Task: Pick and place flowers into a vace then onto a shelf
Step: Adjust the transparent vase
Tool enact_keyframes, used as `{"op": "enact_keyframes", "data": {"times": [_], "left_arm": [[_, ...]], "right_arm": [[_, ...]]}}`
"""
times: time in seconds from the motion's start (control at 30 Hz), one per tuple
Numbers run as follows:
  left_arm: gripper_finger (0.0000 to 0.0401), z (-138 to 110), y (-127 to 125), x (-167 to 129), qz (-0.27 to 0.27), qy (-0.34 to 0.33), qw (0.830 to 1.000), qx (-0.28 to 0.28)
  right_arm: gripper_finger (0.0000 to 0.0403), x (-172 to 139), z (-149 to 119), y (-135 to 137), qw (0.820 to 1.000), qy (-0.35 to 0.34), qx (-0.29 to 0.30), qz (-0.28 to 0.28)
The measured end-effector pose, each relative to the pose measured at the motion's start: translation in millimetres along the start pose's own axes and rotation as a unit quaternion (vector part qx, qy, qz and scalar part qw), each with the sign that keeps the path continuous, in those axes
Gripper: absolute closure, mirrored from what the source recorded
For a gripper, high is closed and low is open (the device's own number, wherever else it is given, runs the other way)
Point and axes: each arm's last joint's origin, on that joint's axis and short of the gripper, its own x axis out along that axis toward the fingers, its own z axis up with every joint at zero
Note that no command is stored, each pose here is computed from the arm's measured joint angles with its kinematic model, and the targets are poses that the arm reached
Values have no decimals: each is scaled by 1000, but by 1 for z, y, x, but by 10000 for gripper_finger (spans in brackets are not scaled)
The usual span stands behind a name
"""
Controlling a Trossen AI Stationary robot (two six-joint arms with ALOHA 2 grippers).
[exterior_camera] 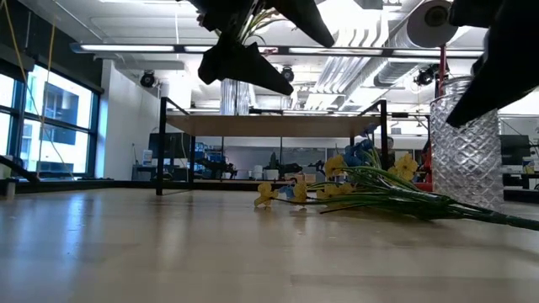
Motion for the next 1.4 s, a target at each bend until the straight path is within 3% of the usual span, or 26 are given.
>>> {"op": "enact_keyframes", "data": {"times": [0.33,0.67,1.0,1.2,1.4], "left_arm": [[32,0,0,0,2,0,1000,1],[32,0,0,0,3,0,1000,0],[32,-9,2,11,12,21,1000,-18],[32,-29,0,42,-21,48,997,-61],[32,-38,-1,58,-34,40,992,-111]], "right_arm": [[107,12,-5,-7,1000,25,16,-5],[161,7,-20,-14,999,45,11,-24],[133,-2,-31,-19,997,67,-21,-41],[136,-7,-36,-18,996,71,-36,-37],[104,-6,-42,-19,992,117,-35,-35]]}}
